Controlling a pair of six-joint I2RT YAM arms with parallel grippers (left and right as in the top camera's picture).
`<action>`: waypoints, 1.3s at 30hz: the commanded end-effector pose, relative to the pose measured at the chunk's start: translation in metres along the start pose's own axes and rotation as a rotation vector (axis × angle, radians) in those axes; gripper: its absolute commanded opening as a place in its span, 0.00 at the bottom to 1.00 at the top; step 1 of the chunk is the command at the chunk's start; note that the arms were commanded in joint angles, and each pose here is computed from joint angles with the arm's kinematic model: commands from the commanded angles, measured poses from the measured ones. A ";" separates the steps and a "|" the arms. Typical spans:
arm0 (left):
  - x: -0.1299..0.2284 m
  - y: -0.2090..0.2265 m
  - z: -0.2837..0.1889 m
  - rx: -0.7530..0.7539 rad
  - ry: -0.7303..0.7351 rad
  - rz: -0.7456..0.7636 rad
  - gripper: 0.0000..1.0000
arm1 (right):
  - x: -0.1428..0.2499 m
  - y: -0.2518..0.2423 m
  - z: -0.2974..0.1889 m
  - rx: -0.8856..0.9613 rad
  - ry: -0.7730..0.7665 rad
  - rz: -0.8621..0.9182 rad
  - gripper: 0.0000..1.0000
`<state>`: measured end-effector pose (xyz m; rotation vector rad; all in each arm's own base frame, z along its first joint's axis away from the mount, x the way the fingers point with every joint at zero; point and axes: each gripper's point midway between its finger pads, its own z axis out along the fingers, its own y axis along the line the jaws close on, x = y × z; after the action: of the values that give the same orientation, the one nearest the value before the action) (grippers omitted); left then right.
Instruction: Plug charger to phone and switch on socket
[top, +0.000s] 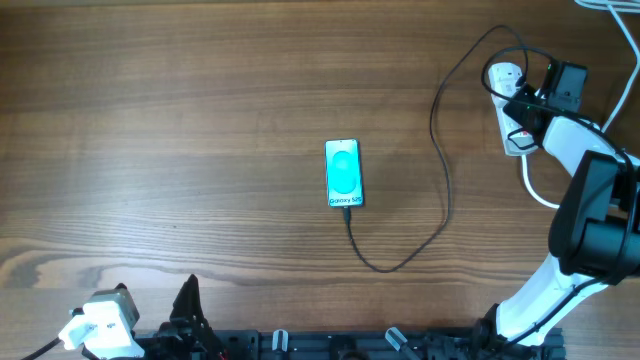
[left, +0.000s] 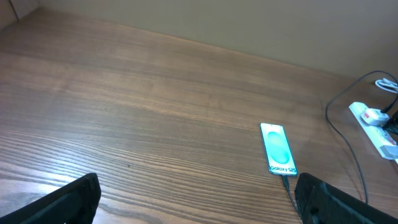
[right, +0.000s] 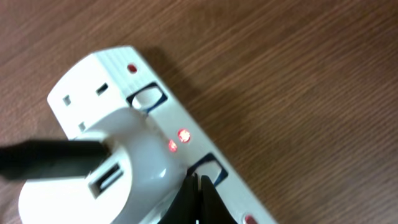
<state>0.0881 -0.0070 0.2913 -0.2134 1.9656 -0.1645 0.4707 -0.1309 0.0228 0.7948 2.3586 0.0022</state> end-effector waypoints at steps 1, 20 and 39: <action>-0.002 0.003 -0.001 -0.018 -0.013 -0.004 1.00 | 0.075 0.029 0.009 -0.060 0.225 -0.037 0.04; -0.061 -0.049 0.048 0.292 -0.284 0.057 1.00 | -0.024 0.032 -0.194 -0.070 -0.113 0.010 0.04; 0.022 -0.044 0.173 0.447 -0.398 0.114 1.00 | -0.021 0.021 -0.452 -0.375 -0.641 -0.002 0.10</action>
<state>0.2397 -0.0568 0.2333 0.1497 1.4783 -0.4341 0.2487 -0.0373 0.3928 0.5233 1.7025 0.1855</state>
